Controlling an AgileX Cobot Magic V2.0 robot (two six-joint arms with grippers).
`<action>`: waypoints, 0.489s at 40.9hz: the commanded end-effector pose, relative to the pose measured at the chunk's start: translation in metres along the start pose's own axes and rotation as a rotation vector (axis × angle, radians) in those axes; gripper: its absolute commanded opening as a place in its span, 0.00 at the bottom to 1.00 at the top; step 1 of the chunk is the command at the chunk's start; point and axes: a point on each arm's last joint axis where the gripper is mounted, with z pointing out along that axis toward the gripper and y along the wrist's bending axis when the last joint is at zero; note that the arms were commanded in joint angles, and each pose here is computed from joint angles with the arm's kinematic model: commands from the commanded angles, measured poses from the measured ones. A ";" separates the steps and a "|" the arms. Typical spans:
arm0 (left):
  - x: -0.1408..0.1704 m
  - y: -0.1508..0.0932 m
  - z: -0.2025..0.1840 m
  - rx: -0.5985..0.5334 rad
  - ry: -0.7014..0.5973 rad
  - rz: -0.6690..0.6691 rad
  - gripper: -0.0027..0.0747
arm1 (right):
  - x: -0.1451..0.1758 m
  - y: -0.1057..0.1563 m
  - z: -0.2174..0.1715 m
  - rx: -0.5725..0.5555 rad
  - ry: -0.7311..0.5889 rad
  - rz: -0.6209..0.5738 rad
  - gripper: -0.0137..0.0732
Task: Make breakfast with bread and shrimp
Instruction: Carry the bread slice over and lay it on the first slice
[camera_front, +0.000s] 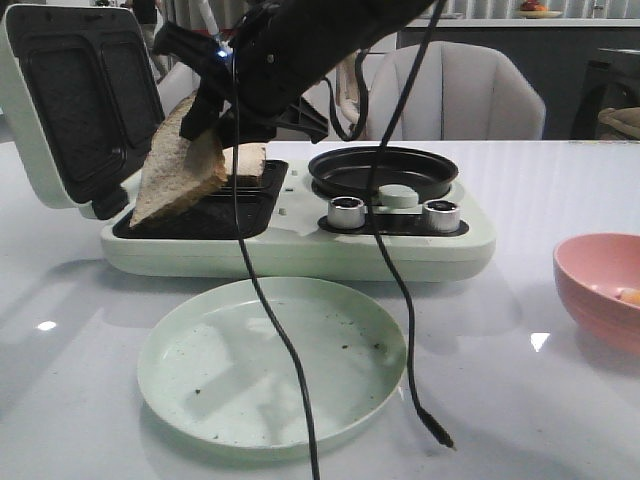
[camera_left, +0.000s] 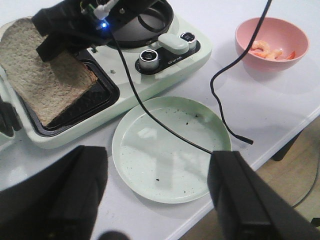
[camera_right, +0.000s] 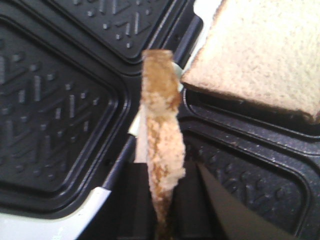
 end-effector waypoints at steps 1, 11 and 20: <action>-0.014 -0.002 -0.007 0.029 -0.099 0.010 0.67 | -0.031 0.019 -0.025 -0.039 -0.117 -0.006 0.57; -0.014 -0.002 -0.007 0.029 -0.099 0.010 0.67 | -0.034 0.007 -0.026 -0.010 -0.119 -0.023 0.69; -0.014 -0.002 -0.007 0.029 -0.099 0.010 0.67 | -0.032 -0.003 -0.029 -0.021 -0.040 -0.014 0.69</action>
